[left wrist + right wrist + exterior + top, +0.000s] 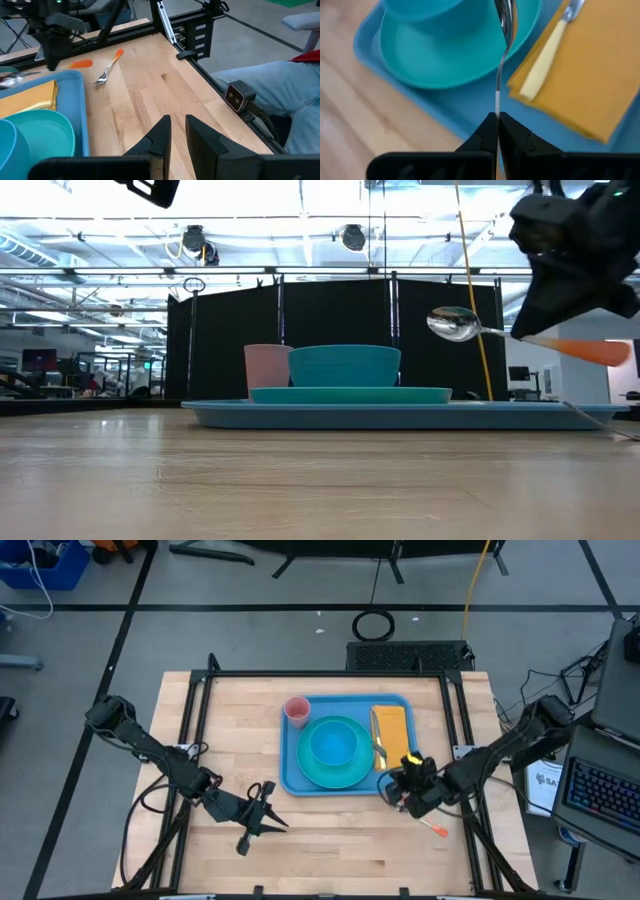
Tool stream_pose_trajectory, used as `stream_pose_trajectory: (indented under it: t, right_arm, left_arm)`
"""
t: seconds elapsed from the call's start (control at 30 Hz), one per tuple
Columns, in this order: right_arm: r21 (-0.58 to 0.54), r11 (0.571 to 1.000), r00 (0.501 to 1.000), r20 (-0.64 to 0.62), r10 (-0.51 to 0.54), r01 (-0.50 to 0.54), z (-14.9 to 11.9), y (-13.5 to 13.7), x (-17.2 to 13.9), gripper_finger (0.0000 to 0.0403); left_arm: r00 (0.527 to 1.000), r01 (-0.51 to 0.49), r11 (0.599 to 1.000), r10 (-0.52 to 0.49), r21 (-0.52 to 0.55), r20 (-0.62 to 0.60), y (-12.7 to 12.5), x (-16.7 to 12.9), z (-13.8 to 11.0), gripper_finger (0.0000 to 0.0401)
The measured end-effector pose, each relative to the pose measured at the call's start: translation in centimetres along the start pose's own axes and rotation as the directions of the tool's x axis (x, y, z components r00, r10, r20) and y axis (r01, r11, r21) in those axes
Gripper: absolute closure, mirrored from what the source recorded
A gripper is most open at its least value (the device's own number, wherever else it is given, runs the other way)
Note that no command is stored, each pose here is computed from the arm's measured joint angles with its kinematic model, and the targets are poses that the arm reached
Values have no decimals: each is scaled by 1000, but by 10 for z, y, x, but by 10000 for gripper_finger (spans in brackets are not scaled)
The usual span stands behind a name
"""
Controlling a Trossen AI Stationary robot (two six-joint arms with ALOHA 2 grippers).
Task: Set up tray
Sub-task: Put the orange spoon on top of the yellow napkin to the right of the yellow knife
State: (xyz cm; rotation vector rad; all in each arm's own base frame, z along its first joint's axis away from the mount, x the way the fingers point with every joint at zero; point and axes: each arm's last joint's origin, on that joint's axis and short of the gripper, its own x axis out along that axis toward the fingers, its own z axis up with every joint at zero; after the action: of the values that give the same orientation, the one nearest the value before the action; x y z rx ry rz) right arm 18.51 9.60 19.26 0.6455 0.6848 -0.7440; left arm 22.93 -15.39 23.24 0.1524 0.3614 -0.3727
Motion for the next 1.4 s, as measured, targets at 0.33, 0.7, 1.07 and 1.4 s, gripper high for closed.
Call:
stream_pose_trajectory:
  t: [0.33, 0.7, 1.07, 1.4]
  right_arm:
    - [173, 978, 991, 75, 108, -120, 22, -49, 18, 403]
    - [348, 874, 939, 177, 294, -339, 20, -112, 58, 403]
    - [436, 815, 925, 196, 326, -380, 32, -136, 72, 403]
    - [519, 760, 920, 209, 330, -391, 40, -146, 75, 403]
  left_arm:
    - [1000, 0, 1000, 0, -1, 0, 0, 0, 0, 339]
    - [1000, 1, 1000, -1, 1, 0, 0, 0, 0, 339]
    - [1000, 1, 1000, -1, 1, 0, 0, 0, 0, 339]
    - [1000, 1, 1000, -1, 2, -1, 0, 0, 0, 339]
